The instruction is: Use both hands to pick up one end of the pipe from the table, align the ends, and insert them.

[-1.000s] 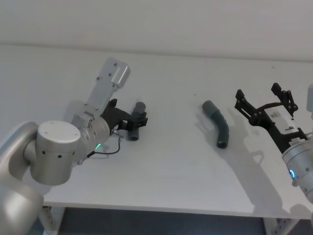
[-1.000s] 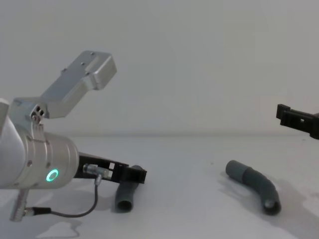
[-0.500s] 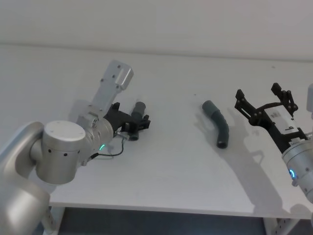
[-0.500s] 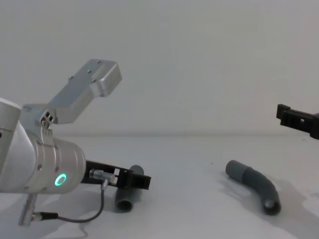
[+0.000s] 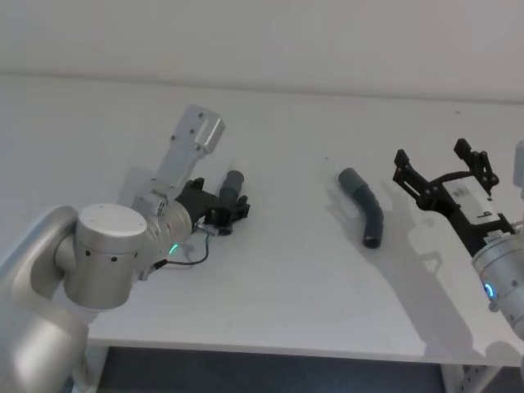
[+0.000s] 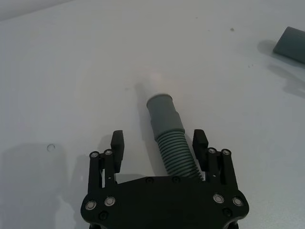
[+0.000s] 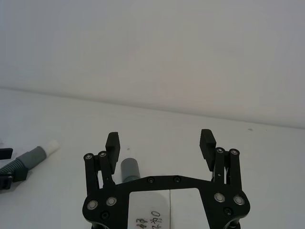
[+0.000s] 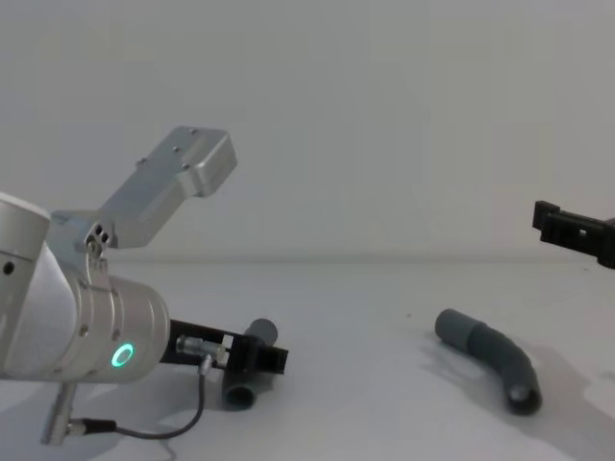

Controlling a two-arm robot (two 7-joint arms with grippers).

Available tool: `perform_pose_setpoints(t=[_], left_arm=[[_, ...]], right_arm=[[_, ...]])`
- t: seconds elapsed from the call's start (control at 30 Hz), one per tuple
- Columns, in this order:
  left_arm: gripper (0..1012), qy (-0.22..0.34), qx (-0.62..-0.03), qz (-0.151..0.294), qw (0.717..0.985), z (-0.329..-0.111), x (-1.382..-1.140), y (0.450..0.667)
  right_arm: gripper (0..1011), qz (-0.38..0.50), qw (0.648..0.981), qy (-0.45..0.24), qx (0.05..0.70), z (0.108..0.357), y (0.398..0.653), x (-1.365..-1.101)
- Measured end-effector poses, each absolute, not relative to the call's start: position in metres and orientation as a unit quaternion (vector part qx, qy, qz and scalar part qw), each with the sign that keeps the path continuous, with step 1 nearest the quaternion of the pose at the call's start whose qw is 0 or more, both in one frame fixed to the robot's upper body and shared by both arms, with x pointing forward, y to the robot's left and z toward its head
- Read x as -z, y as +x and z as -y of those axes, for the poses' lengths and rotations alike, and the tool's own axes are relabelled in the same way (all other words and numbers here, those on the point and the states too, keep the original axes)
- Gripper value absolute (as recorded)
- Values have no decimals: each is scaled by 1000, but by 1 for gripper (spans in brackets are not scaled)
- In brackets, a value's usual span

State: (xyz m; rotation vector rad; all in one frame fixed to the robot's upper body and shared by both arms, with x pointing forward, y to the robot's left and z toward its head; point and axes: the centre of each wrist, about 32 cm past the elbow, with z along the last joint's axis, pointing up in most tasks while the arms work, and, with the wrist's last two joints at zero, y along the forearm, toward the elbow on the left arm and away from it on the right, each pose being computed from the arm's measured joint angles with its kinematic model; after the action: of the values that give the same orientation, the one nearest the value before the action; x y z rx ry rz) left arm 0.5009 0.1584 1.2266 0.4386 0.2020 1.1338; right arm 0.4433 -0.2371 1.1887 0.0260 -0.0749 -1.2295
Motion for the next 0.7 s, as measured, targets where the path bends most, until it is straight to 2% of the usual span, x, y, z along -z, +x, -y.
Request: perform_pose_setpoints(t=[0.17, 0.2, 0.33, 0.37, 0.57, 0.6, 0.7], left_arm=[[793, 206, -532, -97, 816, -158, -1226, 501], [732, 207, -532, -97, 815, -158, -1226, 501], [661, 207, -532, -98, 815, -158, -1226, 501], [557, 207, -532, -98, 815, -158, -1225, 501], [407, 207, -532, -99, 815, -157, -1225, 501], [347, 207, -532, -99, 815, -157, -1225, 501], [331, 207, -533, -99, 815, -157, -1225, 501]], right_arm=[[1001, 35, 816, 12, 577, 237, 443, -1189], [1001, 35, 816, 12, 577, 237, 443, -1189], [1001, 35, 816, 12, 577, 237, 443, -1189], [1001, 35, 816, 12, 577, 237, 443, -1189], [1001, 35, 816, 12, 577, 237, 443, -1189], [1001, 35, 816, 12, 577, 237, 443, -1189], [1001, 35, 816, 12, 577, 237, 443, -1189]])
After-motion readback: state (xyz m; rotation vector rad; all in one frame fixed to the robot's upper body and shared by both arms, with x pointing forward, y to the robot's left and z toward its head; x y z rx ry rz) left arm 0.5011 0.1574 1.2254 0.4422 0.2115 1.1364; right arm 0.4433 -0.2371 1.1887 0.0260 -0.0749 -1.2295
